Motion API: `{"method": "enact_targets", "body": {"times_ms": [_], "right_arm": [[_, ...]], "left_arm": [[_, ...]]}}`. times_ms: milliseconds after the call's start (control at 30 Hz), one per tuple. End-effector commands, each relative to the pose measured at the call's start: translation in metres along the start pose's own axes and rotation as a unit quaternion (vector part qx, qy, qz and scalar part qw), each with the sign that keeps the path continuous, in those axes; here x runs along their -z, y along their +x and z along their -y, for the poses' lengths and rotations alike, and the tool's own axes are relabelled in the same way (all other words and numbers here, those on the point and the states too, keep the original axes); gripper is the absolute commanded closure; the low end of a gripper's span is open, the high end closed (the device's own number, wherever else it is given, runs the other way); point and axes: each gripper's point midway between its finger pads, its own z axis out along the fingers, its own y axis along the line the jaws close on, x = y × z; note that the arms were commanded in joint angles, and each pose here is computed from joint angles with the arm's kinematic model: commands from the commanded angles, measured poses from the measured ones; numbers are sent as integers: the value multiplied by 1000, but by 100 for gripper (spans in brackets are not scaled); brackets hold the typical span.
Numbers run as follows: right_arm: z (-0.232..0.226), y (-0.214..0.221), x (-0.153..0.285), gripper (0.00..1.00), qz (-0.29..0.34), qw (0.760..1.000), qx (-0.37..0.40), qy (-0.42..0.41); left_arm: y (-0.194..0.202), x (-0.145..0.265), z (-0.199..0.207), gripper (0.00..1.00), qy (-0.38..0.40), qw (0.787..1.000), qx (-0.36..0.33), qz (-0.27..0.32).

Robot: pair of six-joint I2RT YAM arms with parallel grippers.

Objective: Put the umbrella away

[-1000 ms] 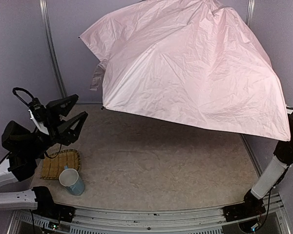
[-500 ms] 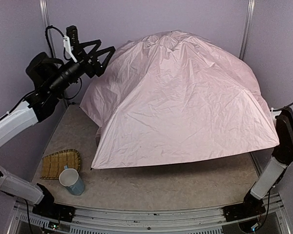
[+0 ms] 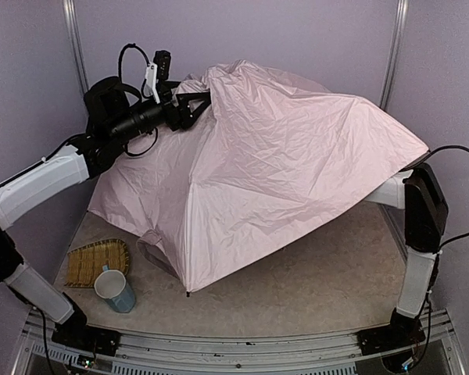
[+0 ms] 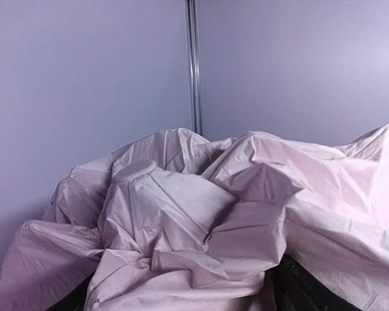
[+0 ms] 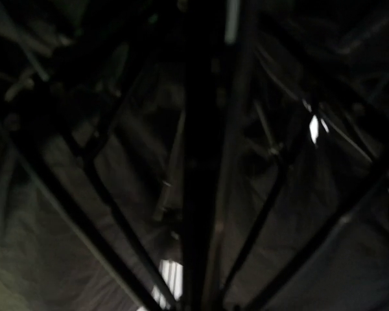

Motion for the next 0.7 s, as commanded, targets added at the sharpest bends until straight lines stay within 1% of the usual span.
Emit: {"method": "enact_targets", "body": {"times_ms": [0, 33, 100, 200, 267, 333, 367, 400, 467, 500, 567, 600, 633, 667], "right_arm": [[-60, -110, -31, 100, 124, 987, 49, -87], [-66, -130, -36, 100, 144, 983, 61, -93], [-77, -162, -40, 100, 177, 975, 81, -103], [-85, -193, -37, 100, 213, 967, 86, -107], [-86, -196, -33, 100, 222, 966, 76, -110], [-85, -181, -33, 100, 210, 969, 74, -104], [-82, -164, -35, 100, 191, 975, 70, -94], [-78, -140, -36, 100, 162, 981, 60, -84], [-73, -85, -25, 100, 112, 990, 29, -83], [-73, -47, -12, 100, 84, 993, 15, -87], [-70, 30, 29, 100, 51, 996, -6, -77], [-74, 59, 54, 100, 52, 995, -8, -80], [-79, 90, 77, 100, 42, 996, -12, -79], [-87, 118, 94, 100, 17, 996, -13, -83]], "left_arm": [[-49, -10, 55, 23, 32, 997, -65, 20], [-63, -11, 63, 23, 28, 996, -83, 25], [-92, -10, 72, 24, 19, 994, -98, 38], [-122, -3, 68, 27, -2, 995, -84, 55], [-133, 0, 68, 29, -6, 995, -82, 63], [-125, -3, 62, 29, -10, 996, -74, 51], [-111, -7, 53, 29, -12, 998, -60, 33], [-88, -12, 41, 28, -10, 999, -37, 5], [-18, -21, 17, 30, -1, 997, 24, -68], [23, -26, 15, 29, 1, 994, 29, -105], [90, -37, 21, 29, -20, 987, -12, -157], [126, -38, 28, 29, 0, 982, 2, -189], [160, -35, 30, 30, 12, 974, 37, -221], [197, -26, 34, 32, 34, 963, 83, -255]]}}
